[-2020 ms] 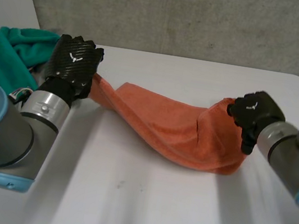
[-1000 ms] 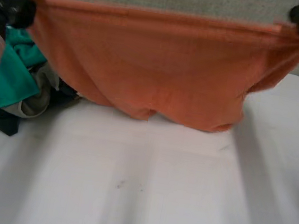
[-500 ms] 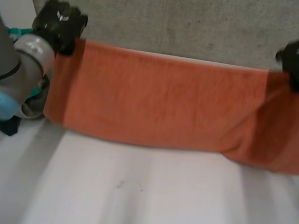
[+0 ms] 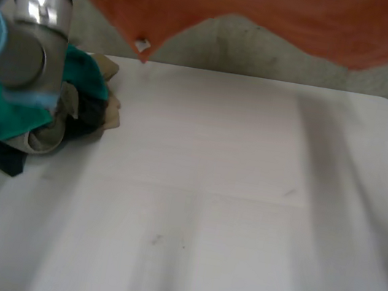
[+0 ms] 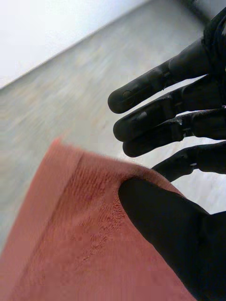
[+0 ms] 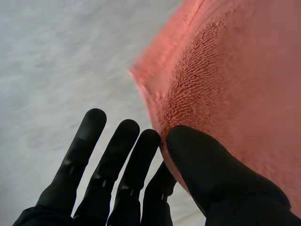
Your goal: Fold the laundry.
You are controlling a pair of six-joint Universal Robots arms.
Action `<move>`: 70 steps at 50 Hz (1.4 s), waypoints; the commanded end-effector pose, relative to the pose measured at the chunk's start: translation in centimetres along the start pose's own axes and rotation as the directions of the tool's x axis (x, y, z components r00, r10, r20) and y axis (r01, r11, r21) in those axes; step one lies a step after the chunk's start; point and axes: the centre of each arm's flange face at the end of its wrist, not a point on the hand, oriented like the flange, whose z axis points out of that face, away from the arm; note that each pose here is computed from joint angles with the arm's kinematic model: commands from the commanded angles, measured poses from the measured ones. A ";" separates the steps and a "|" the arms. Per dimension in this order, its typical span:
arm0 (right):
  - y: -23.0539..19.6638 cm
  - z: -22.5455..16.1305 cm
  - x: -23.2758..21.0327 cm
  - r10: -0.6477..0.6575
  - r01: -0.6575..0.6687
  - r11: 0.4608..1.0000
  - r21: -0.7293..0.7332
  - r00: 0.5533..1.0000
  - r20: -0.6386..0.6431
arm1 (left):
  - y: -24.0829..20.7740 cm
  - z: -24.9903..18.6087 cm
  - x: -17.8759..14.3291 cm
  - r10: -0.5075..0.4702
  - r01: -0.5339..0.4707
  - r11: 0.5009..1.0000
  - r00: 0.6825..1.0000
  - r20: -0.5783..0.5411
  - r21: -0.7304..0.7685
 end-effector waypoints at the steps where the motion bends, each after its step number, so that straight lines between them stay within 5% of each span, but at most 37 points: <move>1: 5.9 -5.8 -3.8 0.039 0.028 0.963 -0.268 0.970 0.241 | 4.6 -8.1 3.9 -0.052 -0.001 0.970 0.976 -0.212 -0.241; 10: 12.5 -11.9 -5.9 0.072 0.189 0.816 -0.546 0.904 0.421 | 7.7 -16.2 6.7 -0.098 -0.110 0.876 0.913 -0.397 -0.469; 14: 13.5 -14.9 -5.3 0.113 0.277 0.716 -0.641 0.860 0.497 | 6.0 -19.7 6.0 -0.105 -0.245 0.792 0.848 -0.520 -0.560; 22: 9.5 -19.8 -0.5 0.102 0.515 0.563 -0.647 0.733 0.673 | -1.1 -24.7 1.3 -0.137 -0.493 0.601 0.711 -0.690 -0.628; 26: 8.1 -20.3 1.1 0.044 0.574 0.559 -0.598 0.700 0.713 | -3.6 -26.0 -0.2 -0.182 -0.546 0.541 0.667 -0.723 -0.640; 33: 8.5 -19.3 0.6 0.089 0.412 0.635 -0.654 0.802 0.591 | -3.5 -23.7 0.0 -0.098 -0.493 0.621 0.723 -0.684 -0.610; 39: 11.5 -19.5 1.6 0.234 0.228 0.542 -0.809 0.884 0.405 | -1.6 -22.6 1.2 -0.061 -0.465 0.657 0.751 -0.657 -0.593; 46: 13.1 -19.1 3.9 0.235 0.180 0.479 -0.859 0.917 0.323 | -1.1 -22.2 1.8 -0.061 -0.462 0.664 0.750 -0.659 -0.588; 58: 15.1 -21.1 3.5 0.409 0.177 0.310 -0.934 0.862 0.299 | -1.1 -22.1 1.8 -0.096 -0.419 0.662 0.775 -0.625 -0.621; 70: 15.1 -20.9 3.3 0.397 0.168 0.356 -0.919 0.863 0.311 | -1.3 -21.7 1.5 -0.102 -0.398 0.661 0.791 -0.603 -0.636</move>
